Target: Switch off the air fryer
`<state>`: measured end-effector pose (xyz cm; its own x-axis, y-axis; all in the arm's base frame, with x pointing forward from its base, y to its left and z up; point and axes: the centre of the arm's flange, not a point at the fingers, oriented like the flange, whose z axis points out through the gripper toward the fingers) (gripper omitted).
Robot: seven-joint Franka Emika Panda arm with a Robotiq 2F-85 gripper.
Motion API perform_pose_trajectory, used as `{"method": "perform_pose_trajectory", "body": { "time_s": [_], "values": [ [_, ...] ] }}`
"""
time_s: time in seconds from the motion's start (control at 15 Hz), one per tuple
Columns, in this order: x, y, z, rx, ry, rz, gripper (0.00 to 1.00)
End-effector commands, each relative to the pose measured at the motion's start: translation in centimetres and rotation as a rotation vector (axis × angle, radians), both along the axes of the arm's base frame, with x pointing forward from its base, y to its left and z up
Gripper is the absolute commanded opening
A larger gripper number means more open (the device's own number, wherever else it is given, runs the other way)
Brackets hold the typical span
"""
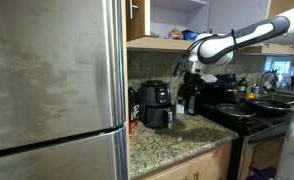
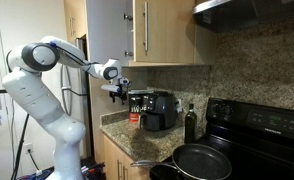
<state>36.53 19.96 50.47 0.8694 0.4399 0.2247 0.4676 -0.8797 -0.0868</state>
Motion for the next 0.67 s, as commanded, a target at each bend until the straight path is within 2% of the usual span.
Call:
{"method": "perform_pose_trajectory", "body": {
  "time_s": [0.0,0.2,0.27,0.47,0.53,0.6],
  "values": [
    [5.0,1.3,-6.1,-0.036,-0.044,-0.139,1.0],
    [7.0,1.6,-7.9,0.04,-0.157,-0.223,1.0],
    [5.4,1.0,-6.7,0.022,-0.104,-0.179,1.0],
    [6.6,1.2,-8.0,0.049,-0.131,-0.211,1.0],
    [7.5,1.1,-8.5,0.019,-0.174,-0.226,1.0],
    [9.1,1.2,-8.8,0.055,-0.194,-0.25,1.0]
  ]
}}
